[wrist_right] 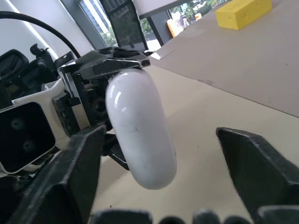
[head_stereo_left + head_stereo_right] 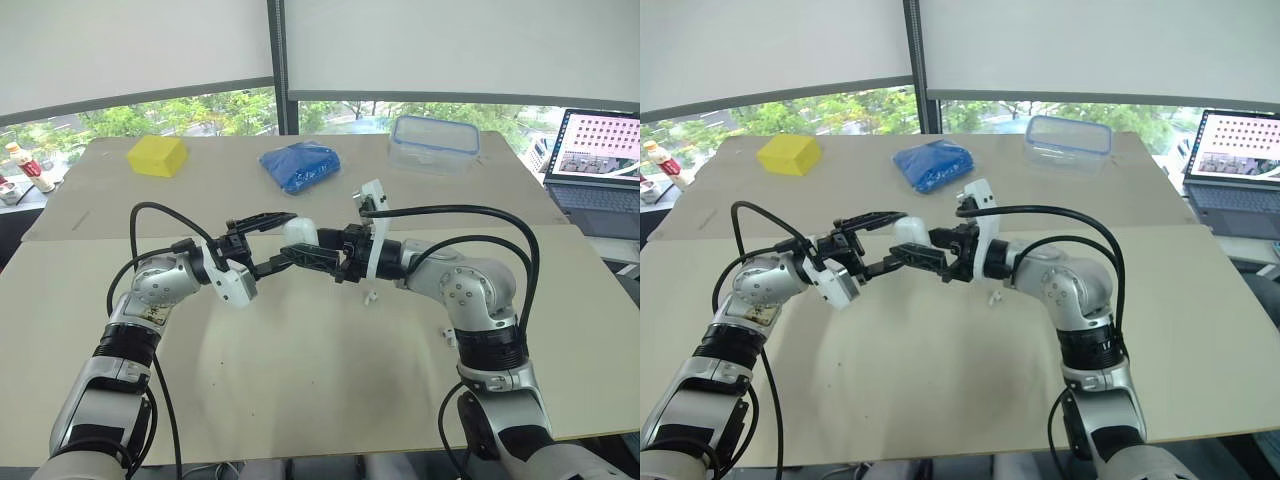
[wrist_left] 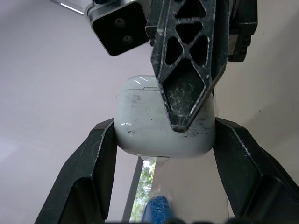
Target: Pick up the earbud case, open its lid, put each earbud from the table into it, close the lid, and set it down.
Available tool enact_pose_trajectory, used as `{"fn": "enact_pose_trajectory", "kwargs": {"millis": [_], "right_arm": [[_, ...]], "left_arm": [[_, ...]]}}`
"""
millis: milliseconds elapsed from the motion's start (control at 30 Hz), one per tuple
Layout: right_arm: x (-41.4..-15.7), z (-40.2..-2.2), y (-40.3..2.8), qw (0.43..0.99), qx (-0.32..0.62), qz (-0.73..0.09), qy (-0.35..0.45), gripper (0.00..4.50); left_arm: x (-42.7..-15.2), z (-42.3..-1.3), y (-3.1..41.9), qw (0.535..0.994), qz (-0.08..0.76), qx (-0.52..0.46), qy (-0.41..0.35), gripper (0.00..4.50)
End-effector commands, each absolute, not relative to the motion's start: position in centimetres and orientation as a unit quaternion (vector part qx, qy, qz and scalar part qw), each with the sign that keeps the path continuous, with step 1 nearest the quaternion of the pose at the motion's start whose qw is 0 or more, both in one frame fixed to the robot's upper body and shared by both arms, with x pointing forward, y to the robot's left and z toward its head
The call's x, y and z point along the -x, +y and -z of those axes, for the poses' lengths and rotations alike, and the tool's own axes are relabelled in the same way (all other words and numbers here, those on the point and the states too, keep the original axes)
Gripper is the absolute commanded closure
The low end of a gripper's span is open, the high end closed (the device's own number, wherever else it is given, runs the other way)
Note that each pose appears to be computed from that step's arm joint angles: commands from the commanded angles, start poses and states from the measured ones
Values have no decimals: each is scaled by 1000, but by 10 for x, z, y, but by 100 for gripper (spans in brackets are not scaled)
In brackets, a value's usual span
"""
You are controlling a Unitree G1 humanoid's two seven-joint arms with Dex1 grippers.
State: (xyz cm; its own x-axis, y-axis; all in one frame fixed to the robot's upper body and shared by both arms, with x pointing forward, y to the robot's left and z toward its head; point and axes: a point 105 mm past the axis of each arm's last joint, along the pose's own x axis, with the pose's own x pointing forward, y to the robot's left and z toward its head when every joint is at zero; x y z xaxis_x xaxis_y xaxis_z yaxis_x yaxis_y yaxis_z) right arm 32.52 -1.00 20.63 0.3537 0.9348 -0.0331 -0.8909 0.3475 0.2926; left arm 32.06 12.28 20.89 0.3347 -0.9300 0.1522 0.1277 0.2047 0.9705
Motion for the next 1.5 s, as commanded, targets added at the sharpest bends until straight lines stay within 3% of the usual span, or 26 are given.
{"fn": "enact_pose_trajectory", "kwargs": {"millis": [33,200,233,433,500,567,800,900,1033,1133,1300,1500], "right_arm": [[-323,-220,-7,811,-98,-572,70,182],[-325,-221,-7,813,-100,-570,68,359],[-325,-221,-7,813,-100,-570,68,369],[-325,-225,-7,813,-105,-569,62,369],[-325,-225,-8,813,-108,-568,62,369],[-326,-225,-9,815,-108,-566,61,371],[-340,-226,-22,847,-81,-524,45,371],[-355,-216,-36,876,-1,-480,41,371],[-360,-201,-44,868,163,-468,19,371],[-356,-198,-39,839,248,-483,-5,371],[-349,-197,-29,804,320,-501,-34,371],[-343,-198,-16,769,376,-514,-56,371]], "left_arm": [[-319,-217,128,653,391,-489,-427,197],[-319,-215,127,653,393,-489,-425,197],[-319,-215,127,652,393,-489,-425,197],[-319,-210,125,648,402,-490,-422,197],[-321,-209,126,652,403,-489,-417,86],[-321,-207,127,651,408,-490,-412,4],[-321,-212,139,679,424,-466,-376,0],[-321,-226,143,711,435,-428,-349,0],[-329,-226,141,759,487,-365,-232,0],[-331,-226,138,769,531,-321,-154,83],[-333,-211,135,753,571,-325,-39,313],[-333,-205,125,716,598,-359,-13,313]]}}
